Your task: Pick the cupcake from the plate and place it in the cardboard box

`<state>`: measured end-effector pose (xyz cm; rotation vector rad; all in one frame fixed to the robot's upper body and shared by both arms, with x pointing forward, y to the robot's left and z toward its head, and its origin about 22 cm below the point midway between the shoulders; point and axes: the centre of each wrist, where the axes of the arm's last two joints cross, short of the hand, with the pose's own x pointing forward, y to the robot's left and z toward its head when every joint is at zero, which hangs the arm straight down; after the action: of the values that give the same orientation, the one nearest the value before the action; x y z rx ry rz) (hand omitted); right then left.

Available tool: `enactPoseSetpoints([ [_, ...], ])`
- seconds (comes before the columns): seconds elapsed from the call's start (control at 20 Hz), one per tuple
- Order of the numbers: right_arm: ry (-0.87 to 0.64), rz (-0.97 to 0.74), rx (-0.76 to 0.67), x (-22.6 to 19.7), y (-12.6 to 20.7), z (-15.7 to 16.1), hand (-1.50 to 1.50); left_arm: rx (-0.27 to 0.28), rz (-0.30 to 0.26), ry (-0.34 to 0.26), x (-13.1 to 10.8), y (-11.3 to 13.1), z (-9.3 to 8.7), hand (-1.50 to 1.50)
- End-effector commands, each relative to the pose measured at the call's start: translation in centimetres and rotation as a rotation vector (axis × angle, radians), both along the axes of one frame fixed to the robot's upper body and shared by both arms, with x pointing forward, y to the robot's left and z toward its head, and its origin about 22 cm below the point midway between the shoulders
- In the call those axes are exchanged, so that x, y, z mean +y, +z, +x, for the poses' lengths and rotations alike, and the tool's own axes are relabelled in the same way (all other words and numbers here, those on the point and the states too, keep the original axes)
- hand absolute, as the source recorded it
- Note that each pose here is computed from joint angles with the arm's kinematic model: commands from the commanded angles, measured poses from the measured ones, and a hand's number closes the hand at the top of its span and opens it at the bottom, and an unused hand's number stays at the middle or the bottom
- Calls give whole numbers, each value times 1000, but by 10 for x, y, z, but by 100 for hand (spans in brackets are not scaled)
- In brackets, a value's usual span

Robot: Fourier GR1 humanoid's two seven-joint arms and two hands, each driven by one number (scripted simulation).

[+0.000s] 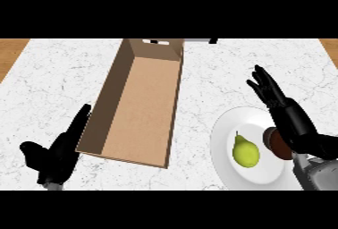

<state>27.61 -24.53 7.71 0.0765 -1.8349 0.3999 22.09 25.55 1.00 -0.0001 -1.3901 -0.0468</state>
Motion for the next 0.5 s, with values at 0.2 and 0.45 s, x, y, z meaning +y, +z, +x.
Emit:
enactPoseSetpoints([
  [0.2,127,166,-149,-66,-6,-16,-150,-83,464,271,92,34,16,0],
  [0.45,91,-499,-351,-110,-5,-25,-150,-38,522,305,107,26,15,0],
])
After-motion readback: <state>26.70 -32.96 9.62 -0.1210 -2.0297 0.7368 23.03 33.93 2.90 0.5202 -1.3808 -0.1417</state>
